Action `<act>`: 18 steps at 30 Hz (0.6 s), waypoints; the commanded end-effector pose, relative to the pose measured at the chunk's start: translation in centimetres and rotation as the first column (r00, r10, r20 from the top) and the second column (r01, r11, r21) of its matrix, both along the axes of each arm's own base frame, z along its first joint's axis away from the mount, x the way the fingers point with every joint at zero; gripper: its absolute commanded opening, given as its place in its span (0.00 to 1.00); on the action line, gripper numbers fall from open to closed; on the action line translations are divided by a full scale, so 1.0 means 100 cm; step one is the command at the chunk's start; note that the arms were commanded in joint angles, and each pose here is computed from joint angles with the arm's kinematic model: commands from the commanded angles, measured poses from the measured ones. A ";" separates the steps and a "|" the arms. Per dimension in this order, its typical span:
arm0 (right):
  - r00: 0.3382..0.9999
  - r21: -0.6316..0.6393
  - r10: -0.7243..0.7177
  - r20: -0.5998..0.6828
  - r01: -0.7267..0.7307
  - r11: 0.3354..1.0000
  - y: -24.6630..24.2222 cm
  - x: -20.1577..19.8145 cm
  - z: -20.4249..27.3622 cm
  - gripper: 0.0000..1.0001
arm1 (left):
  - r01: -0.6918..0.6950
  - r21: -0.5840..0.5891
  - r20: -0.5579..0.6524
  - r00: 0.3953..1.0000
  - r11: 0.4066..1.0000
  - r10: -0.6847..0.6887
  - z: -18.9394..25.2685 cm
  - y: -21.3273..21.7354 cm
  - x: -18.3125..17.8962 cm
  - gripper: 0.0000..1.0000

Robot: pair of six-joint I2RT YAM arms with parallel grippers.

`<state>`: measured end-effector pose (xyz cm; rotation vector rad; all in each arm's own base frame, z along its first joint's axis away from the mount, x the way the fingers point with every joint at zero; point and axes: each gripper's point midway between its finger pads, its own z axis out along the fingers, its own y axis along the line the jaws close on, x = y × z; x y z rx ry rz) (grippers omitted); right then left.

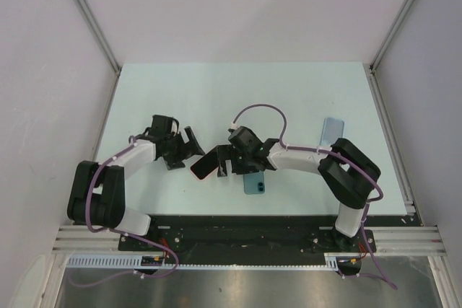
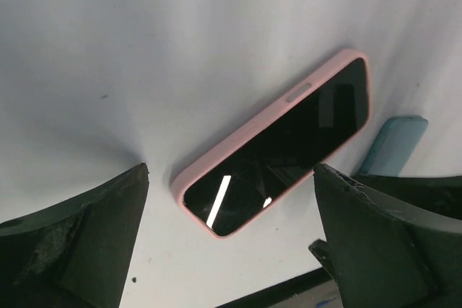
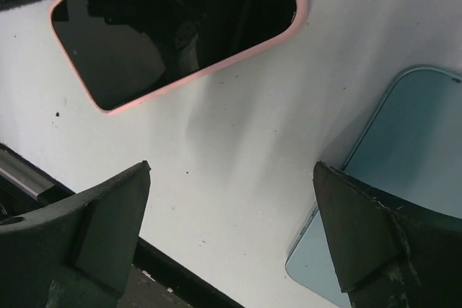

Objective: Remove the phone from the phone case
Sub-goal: Pick up the phone at the center of the board.

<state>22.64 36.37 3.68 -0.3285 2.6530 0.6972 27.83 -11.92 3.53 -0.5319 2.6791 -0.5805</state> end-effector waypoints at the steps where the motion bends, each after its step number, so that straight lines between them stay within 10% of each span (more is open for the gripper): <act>1: 0.997 -0.062 -0.064 -0.033 0.062 0.996 -0.020 0.007 -0.016 1.00 | 0.109 -0.190 0.065 0.993 0.976 -0.099 0.012 -0.035 0.000 1.00; 18: 0.978 0.337 -0.109 -0.180 0.166 0.927 0.022 0.037 0.024 1.00 | 0.139 -0.426 0.092 0.990 0.894 -0.111 0.043 -0.062 -0.028 0.99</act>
